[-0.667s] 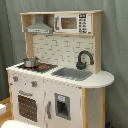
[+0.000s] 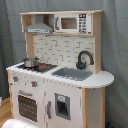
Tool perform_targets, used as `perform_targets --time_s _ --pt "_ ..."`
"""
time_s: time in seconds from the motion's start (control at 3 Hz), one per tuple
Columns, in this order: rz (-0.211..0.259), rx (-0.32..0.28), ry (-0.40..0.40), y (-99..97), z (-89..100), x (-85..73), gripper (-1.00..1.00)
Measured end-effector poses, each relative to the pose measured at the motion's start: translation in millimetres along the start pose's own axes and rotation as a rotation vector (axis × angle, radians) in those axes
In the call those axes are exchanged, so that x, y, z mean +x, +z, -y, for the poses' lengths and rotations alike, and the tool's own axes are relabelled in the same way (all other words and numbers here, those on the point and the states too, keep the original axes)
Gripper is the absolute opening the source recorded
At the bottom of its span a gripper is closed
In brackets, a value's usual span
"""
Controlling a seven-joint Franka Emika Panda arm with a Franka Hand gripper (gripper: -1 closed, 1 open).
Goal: Play with the kitchen
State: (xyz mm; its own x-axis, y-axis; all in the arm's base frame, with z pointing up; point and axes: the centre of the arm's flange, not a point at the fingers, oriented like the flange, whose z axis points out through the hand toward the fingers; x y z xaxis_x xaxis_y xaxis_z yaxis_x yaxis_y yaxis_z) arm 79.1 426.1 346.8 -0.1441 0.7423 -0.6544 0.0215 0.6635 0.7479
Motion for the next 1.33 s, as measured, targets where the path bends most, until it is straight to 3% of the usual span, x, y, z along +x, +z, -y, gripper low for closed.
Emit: perform_targets --time_s 0.33,1.0,1.33 --pt "0.027 0.010 0.022 29.8 -5.2 -13.4 1.00" --pt "0.063 0.017 -0.018 82.1 2.0 -34.7 1.00" --pt "0.087 0.015 -0.029 102.2 2.3 -58.6 1.00"
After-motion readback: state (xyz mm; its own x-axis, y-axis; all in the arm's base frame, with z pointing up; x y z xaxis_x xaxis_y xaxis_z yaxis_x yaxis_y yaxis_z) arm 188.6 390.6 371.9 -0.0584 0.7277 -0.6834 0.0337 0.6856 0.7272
